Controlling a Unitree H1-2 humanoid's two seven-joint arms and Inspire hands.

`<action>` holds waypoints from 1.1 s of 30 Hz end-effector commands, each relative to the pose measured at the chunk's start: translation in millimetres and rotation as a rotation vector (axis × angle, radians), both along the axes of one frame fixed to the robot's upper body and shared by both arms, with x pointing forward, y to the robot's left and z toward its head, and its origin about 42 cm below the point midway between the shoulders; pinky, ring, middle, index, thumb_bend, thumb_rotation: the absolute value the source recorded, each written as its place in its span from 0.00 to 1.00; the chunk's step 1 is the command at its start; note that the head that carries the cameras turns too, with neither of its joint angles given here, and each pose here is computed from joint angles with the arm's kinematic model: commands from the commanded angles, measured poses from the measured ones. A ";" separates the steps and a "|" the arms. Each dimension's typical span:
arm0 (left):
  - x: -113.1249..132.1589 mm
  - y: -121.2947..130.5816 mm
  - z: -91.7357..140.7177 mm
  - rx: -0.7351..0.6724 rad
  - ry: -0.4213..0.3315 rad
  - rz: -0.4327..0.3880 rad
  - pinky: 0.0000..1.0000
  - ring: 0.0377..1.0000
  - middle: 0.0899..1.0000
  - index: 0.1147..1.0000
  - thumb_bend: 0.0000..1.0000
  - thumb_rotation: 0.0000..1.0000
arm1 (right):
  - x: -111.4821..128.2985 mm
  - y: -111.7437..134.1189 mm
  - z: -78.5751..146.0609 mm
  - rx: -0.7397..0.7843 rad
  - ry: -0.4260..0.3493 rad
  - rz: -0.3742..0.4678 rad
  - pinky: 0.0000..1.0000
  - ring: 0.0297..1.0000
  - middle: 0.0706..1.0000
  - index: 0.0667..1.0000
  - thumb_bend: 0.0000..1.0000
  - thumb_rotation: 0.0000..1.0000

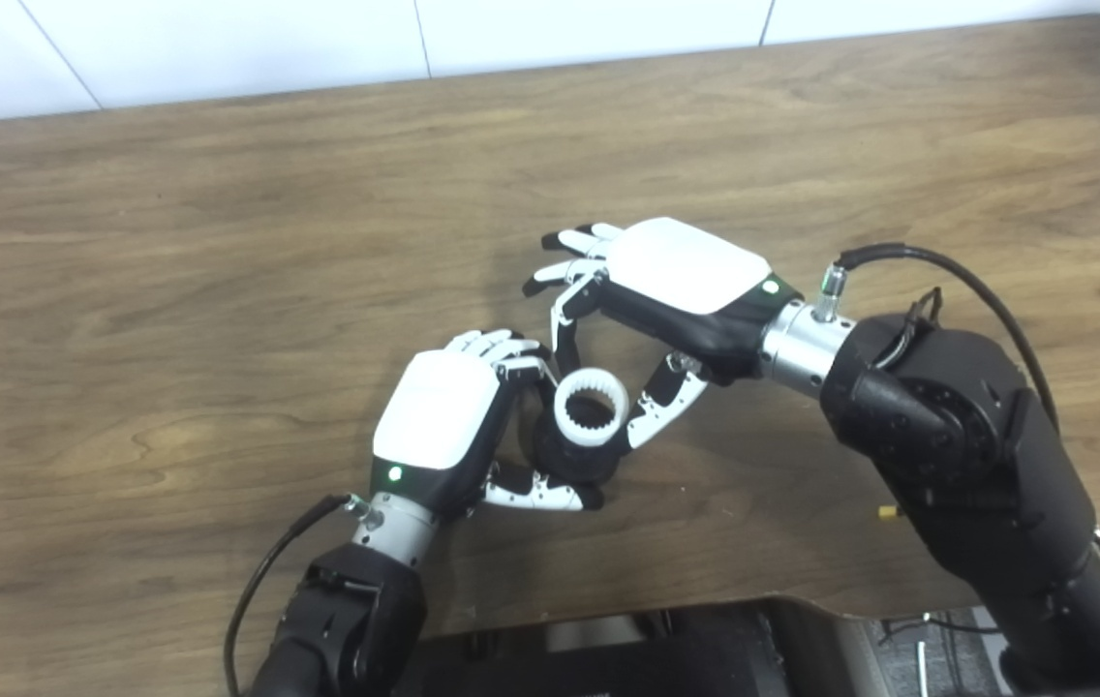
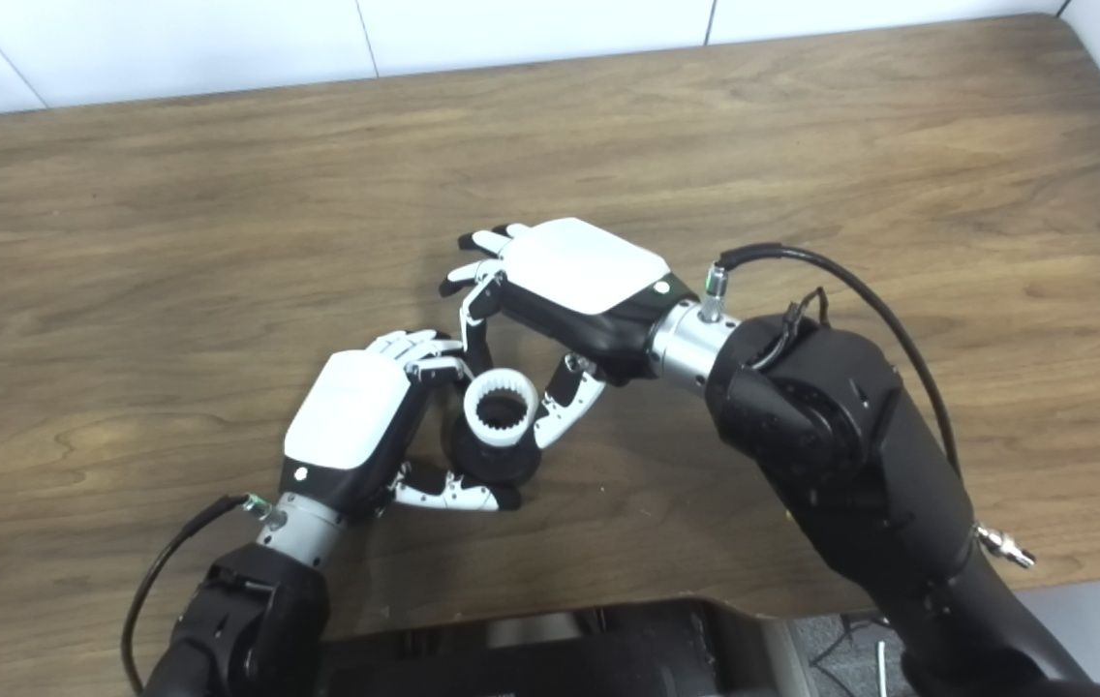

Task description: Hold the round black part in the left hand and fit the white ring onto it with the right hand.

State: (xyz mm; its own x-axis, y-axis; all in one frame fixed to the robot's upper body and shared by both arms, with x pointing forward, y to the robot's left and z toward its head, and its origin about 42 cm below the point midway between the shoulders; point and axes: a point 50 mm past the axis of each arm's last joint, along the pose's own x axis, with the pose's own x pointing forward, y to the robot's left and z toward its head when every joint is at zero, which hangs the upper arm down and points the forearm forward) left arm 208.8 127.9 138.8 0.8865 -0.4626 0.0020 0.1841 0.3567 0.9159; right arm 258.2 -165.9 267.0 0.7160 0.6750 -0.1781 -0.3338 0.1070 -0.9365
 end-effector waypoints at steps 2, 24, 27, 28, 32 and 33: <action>-0.6 -3.8 -0.9 0.012 0.011 -0.010 0.86 0.83 0.75 0.42 0.52 0.05 | 0.9 0.8 7.2 0.018 -0.064 0.013 1.00 0.98 0.86 0.45 0.53 0.14; -0.8 -4.6 0.3 0.000 0.006 -0.009 0.85 0.83 0.75 0.42 0.52 0.05 | -1.8 1.7 -5.2 -0.005 -0.041 0.018 1.00 0.98 0.86 0.45 0.52 0.14; -0.9 -4.7 0.5 0.001 0.010 -0.007 0.85 0.83 0.75 0.42 0.52 0.05 | -2.0 2.2 -5.3 -0.008 -0.043 0.016 1.00 0.98 0.86 0.45 0.52 0.14; -0.9 -4.8 0.6 0.003 0.011 -0.006 0.85 0.83 0.75 0.42 0.52 0.05 | -2.0 2.4 -5.3 -0.009 -0.044 0.016 1.00 0.98 0.86 0.45 0.52 0.14; -1.4 -4.4 0.4 -0.003 0.009 -0.006 0.85 0.83 0.75 0.42 0.52 0.05 | -1.9 3.6 -4.9 -0.015 -0.049 0.017 1.00 0.98 0.86 0.45 0.52 0.14; -1.4 -4.3 0.0 -0.003 0.008 -0.007 0.85 0.83 0.75 0.42 0.52 0.05 | -1.6 3.6 -5.1 -0.014 -0.053 0.019 1.00 0.98 0.86 0.45 0.52 0.14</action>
State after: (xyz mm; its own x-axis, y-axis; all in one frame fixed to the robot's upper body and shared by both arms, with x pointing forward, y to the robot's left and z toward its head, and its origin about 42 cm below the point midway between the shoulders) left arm 209.0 126.4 139.0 0.8901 -0.4558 0.0010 0.1850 0.3634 0.9131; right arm 255.3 -164.7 255.4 0.7139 0.6736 -0.1915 -0.3305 0.0830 -0.9402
